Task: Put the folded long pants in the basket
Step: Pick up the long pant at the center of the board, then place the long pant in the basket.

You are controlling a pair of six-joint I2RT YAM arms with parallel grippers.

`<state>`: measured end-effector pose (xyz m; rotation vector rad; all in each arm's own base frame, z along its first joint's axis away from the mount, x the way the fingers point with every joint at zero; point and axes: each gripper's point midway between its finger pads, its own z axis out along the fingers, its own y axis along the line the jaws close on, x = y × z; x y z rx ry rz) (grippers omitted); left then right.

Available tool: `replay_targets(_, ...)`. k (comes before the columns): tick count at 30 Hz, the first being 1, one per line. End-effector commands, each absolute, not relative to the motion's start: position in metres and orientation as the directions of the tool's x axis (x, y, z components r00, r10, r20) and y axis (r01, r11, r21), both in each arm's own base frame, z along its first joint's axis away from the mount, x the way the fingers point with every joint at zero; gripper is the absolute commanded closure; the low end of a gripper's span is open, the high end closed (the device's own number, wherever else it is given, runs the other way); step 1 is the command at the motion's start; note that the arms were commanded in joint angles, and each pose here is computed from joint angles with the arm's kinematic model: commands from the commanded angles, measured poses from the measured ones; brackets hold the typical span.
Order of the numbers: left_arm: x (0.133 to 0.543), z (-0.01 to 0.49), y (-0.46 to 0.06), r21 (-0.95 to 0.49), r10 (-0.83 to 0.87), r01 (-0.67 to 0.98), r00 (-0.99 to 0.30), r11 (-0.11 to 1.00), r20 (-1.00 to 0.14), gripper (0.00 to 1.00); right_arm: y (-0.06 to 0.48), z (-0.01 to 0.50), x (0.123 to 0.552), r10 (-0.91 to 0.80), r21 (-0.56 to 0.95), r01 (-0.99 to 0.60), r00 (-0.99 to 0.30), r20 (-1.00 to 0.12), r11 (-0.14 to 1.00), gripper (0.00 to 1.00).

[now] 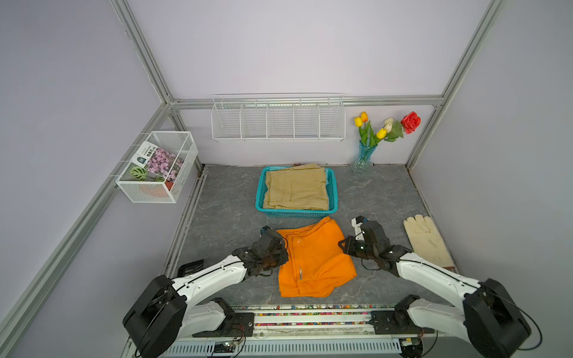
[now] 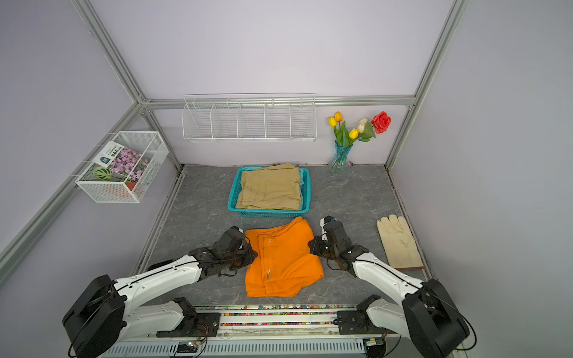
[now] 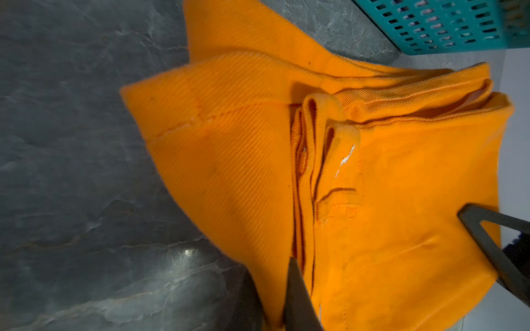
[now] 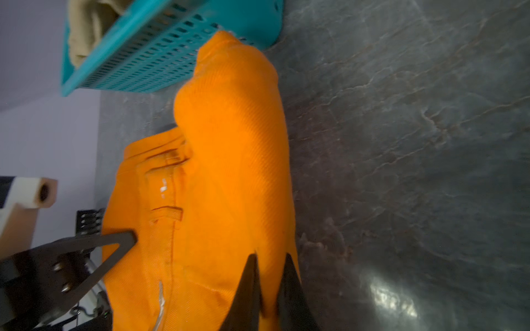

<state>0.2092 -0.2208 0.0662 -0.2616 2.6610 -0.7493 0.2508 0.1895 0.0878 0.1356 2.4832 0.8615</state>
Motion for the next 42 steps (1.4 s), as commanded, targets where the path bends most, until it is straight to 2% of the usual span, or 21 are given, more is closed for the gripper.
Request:
replay_targets(1,0.220,0.114,-0.229,-0.583,-0.277,-0.026,-0.896,0.812,-0.346,1.00,0.196,0.121,0.241,0.231,0.644,-0.153,-0.851,-0.472,0.750,1.00)
replay_targets(5,0.223,0.173,-0.232,-0.636,-0.291,0.039,-0.866,0.770,-0.406,1.00,0.200,0.165,0.234,0.229,0.667,-0.218,-0.826,-0.515,0.713,1.00)
replay_targets(8,0.232,0.223,-0.231,-0.662,-0.317,0.118,-0.807,0.740,-0.498,1.00,0.202,0.197,0.237,0.240,0.666,-0.251,-0.797,-0.554,0.702,1.00)
replay_targets(10,0.245,0.251,-0.226,-0.639,-0.335,0.132,-0.762,0.758,-0.555,1.00,0.203,0.215,0.248,0.259,0.658,-0.260,-0.770,-0.583,0.707,1.00)
replay_targets(14,0.280,0.278,-0.224,-0.667,-0.347,0.136,-0.768,0.732,-0.538,1.00,0.209,0.243,0.281,0.261,0.619,-0.266,-0.734,-0.627,0.738,1.00)
replay_targets(18,0.334,0.284,-0.208,-0.703,-0.410,0.079,-0.763,0.707,-0.499,1.00,0.222,0.262,0.327,0.273,0.624,-0.256,-0.732,-0.624,0.738,1.00)
replay_targets(21,0.378,0.288,-0.192,-0.707,-0.459,0.045,-0.731,0.706,-0.505,1.00,0.234,0.263,0.370,0.307,0.667,-0.230,-0.750,-0.585,0.709,1.00)
replay_targets(24,0.420,0.292,-0.187,-0.687,-0.440,0.063,-0.725,0.724,-0.530,1.00,0.247,0.265,0.418,0.301,0.665,-0.244,-0.747,-0.593,0.706,1.00)
replay_targets(31,0.527,0.277,-0.186,-0.741,-0.420,0.068,-0.788,0.668,-0.451,1.00,0.247,0.235,0.517,0.286,0.659,-0.183,-0.794,-0.537,0.730,1.00)
replay_targets(34,0.551,0.244,-0.191,-0.729,-0.392,0.024,-0.831,0.684,-0.395,1.00,0.237,0.197,0.539,0.297,0.667,-0.128,-0.823,-0.485,0.734,1.00)
replay_targets(37,0.558,0.212,-0.193,-0.732,-0.399,-0.011,-0.844,0.682,-0.359,1.00,0.225,0.163,0.545,0.295,0.643,-0.090,-0.835,-0.465,0.761,1.00)
replay_targets(42,0.551,0.220,-0.193,-0.759,-0.424,0.006,-0.826,0.652,-0.371,1.00,0.212,0.151,0.549,0.299,0.640,-0.076,-0.838,-0.456,0.765,1.00)
